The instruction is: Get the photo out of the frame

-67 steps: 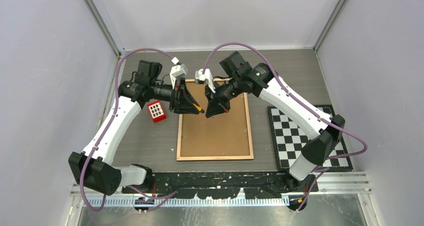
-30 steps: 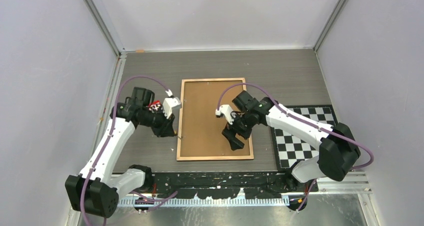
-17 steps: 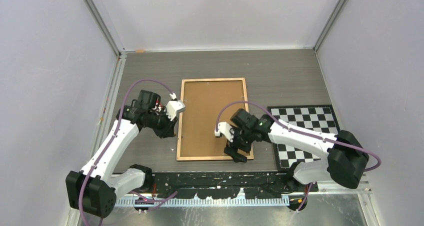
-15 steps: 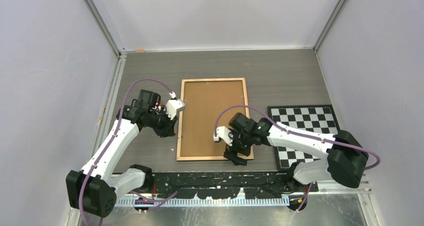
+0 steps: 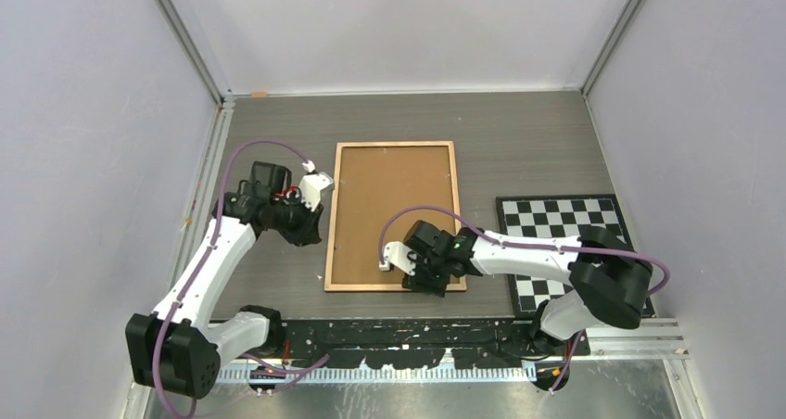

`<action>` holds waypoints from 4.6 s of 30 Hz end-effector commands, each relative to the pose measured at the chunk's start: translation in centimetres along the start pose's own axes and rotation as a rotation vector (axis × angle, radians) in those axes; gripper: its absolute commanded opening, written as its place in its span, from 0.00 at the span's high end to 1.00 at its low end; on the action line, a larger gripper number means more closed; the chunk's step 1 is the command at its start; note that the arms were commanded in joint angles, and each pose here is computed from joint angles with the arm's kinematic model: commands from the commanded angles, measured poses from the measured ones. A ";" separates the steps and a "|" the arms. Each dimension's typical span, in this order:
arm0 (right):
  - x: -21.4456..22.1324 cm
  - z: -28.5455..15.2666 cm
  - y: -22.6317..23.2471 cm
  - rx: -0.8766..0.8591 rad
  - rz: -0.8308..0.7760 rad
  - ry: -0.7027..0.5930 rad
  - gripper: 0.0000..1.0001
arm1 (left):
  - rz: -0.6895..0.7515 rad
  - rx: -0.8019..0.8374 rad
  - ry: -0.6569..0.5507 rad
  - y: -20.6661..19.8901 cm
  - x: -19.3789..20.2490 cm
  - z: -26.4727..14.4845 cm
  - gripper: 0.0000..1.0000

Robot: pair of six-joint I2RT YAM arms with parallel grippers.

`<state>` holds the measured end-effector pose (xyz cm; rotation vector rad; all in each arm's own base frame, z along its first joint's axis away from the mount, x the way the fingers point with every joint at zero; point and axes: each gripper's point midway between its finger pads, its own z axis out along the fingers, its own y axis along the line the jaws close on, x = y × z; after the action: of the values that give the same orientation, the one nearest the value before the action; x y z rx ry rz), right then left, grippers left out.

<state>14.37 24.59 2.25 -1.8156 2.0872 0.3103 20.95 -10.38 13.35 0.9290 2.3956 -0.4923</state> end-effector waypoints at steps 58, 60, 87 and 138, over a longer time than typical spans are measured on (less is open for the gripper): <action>-1.5 2.4 -5.3 0.198 0.112 0.107 0.99 | 0.333 -0.157 0.017 7.0 -6.0 7.1 1.00; -1.6 2.4 -5.4 0.201 0.114 0.104 0.99 | 0.347 -0.143 0.036 6.6 -5.5 7.1 1.00; -1.7 2.5 -5.9 0.237 0.143 0.096 0.99 | 0.150 -0.079 0.170 3.2 -2.2 6.6 1.00; -1.6 1.6 -4.7 0.171 0.111 0.086 0.99 | 0.081 -0.090 0.011 1.4 -6.6 7.3 1.00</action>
<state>19.00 27.71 2.39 -1.6645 2.1648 0.1445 28.48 -15.25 9.38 1.0303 2.3872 -0.2568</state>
